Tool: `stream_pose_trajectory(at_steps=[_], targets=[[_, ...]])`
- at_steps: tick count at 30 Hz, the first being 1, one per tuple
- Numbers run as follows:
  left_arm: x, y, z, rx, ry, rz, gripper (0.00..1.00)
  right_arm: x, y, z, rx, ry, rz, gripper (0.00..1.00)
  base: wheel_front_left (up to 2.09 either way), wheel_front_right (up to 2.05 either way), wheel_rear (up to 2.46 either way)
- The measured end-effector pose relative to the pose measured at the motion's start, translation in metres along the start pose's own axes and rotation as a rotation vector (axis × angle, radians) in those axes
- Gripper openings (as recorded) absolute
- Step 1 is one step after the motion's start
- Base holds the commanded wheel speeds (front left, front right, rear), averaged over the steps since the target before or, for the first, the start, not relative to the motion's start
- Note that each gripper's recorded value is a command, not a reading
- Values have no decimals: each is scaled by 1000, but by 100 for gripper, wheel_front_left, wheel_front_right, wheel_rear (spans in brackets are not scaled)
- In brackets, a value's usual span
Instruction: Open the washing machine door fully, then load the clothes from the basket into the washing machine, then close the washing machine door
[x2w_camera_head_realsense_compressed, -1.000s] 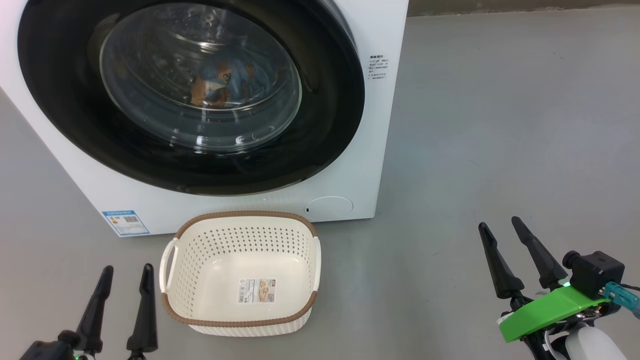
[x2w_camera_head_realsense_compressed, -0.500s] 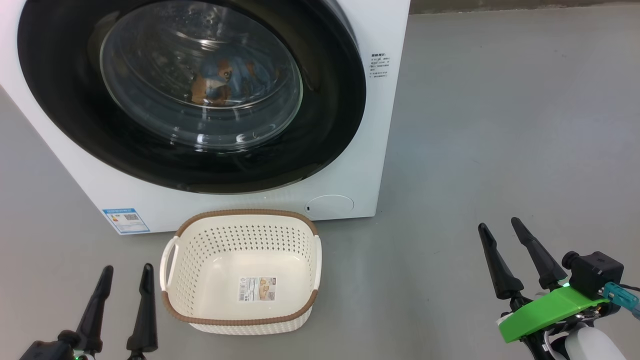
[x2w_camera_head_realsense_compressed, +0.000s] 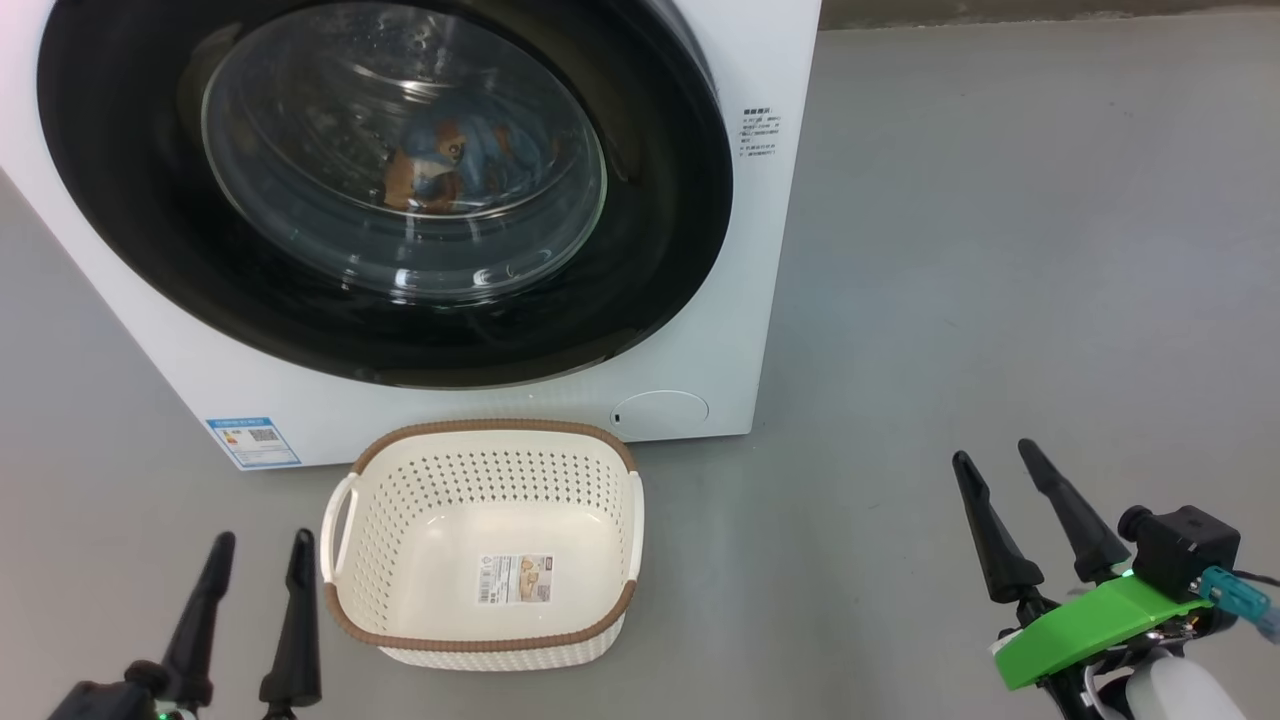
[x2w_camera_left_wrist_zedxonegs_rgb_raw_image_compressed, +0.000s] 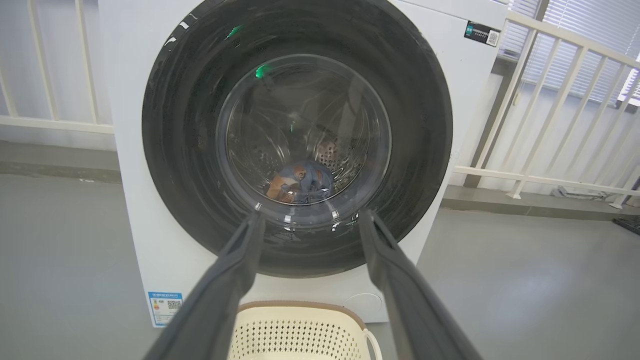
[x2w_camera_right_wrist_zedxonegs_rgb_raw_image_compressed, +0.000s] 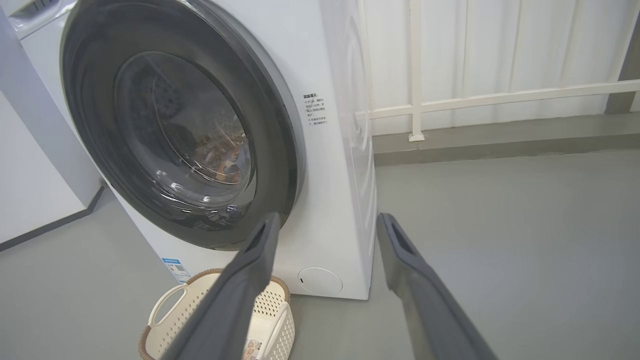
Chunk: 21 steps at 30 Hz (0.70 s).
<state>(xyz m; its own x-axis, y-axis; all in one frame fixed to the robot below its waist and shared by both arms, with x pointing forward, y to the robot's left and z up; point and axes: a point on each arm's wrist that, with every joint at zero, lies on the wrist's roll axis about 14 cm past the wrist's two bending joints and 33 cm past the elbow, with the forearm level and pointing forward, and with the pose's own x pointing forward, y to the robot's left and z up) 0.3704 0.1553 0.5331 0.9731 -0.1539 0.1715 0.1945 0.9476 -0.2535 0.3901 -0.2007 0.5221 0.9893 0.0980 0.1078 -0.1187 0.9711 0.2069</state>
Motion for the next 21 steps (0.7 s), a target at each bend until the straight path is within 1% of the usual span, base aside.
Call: stream_pose_trajectory(at_steps=[1,2,7,10,21], targets=[[0,-1,-1,1,2,-5,100,0,0,0,0,0,1,100,0,0,0],[-1,-2,-4,-5,11,-2,0,-1,0,-3,3,9,-3,0,0,0,0],[-10,-4,-27,-44,80,20,0,-16,1,-33,39,95,-27,0,0,0,0],[-11,-2,-27,-89,83,37,0,-15,0,-33,81,94,-40,0,0,0,0],[-14,6,-33,-196,105,81,0,-14,-4,-33,189,95,-79,0,0,0,0]])
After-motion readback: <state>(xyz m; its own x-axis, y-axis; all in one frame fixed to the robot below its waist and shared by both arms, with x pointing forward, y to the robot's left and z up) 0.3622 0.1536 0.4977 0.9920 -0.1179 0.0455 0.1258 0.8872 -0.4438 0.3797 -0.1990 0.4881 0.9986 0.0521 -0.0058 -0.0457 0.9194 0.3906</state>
